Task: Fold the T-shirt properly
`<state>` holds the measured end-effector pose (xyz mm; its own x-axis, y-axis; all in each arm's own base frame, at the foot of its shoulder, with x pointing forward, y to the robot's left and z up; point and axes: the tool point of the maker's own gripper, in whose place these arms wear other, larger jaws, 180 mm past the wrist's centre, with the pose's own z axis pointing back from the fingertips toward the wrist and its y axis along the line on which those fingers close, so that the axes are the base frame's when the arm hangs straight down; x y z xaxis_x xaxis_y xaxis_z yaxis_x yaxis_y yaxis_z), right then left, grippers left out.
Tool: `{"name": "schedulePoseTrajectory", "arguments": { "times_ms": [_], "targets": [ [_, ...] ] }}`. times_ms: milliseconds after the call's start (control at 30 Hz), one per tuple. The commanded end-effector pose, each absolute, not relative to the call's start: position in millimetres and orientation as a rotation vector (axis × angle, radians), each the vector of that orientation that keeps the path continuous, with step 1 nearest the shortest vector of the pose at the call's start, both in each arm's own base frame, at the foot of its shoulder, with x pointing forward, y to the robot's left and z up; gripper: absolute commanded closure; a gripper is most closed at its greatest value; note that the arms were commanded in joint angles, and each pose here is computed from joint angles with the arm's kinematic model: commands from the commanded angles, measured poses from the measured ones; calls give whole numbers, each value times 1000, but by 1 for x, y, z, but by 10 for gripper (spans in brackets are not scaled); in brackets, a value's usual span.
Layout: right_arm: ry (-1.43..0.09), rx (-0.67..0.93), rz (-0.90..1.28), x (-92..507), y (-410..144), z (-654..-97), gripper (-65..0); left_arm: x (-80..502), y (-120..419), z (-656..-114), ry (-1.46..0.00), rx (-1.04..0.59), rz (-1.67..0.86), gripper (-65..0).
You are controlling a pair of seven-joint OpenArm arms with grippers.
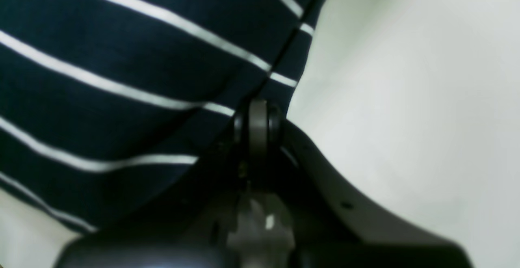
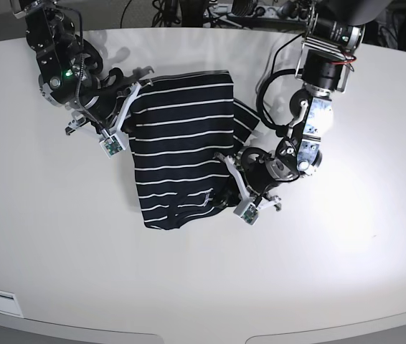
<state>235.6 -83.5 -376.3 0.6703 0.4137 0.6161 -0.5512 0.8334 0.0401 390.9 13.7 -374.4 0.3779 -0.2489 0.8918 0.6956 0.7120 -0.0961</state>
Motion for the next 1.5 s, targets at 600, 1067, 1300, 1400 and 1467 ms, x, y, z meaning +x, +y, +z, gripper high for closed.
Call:
{"name": "schedulePoseTrajectory", "arguments": {
  "times_ms": [600,1067,1300,1400,1467],
  "targets": [
    [-986,-137,376,283,-133,-300,0,417,37,-322,-1023,-520,-694,0],
    [-1433,395,502,276,-105,-166,0,321,83,-224,-1096,-951,-542,0],
    [-1365,634,585,234,-99,-163,0,269,118,-205,-1124,-1019,-417,0],
    [-1315,665,537,223,-109,-168,0,248,127,-206,-1109,-989,-402,0],
    [-1284,687,496,214,-116,-171,0,232,131,-210,-1085,-960,-395,0]
  ]
}}
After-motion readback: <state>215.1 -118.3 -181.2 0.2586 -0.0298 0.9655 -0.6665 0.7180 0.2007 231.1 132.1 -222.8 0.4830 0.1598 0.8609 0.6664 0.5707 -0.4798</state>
